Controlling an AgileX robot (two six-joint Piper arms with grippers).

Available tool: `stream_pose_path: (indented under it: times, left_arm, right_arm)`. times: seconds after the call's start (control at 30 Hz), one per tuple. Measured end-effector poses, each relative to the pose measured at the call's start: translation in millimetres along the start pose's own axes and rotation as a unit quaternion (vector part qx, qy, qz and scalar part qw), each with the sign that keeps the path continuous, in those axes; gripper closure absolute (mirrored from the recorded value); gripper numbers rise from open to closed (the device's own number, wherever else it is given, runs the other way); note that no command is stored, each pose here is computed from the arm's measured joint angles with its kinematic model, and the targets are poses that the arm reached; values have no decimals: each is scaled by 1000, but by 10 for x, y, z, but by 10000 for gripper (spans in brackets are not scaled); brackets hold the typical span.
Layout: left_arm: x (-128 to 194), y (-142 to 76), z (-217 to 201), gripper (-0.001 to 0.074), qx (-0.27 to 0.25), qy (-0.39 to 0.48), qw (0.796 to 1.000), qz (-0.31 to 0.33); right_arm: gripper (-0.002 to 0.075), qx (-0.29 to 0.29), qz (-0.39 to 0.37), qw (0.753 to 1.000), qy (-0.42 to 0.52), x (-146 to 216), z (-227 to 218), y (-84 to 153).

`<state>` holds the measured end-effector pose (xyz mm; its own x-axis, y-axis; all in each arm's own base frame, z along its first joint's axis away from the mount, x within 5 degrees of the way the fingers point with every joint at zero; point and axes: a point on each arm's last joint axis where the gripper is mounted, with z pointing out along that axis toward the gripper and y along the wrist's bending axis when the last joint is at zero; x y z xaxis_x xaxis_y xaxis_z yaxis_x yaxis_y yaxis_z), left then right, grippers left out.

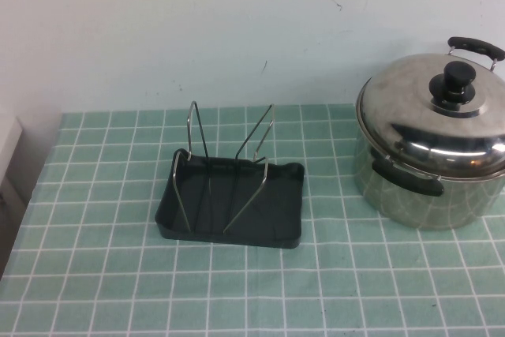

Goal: Put pot lid on rack

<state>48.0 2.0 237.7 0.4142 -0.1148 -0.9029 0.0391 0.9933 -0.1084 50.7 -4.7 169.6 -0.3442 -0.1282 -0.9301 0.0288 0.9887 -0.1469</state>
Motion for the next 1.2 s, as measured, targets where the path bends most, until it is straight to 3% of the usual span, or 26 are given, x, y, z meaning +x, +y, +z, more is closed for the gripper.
stream_pose_path:
  times: [0.37, 1.2]
  left_arm:
    - [-6, 0, 0, 739, 0, -3, 999, -52]
    - [-6, 0, 0, 739, 0, -3, 998, -62]
  right_arm:
    - [727, 0, 0, 1000, 0, 0, 0, 0]
    - [727, 0, 0, 1000, 0, 0, 0, 0]
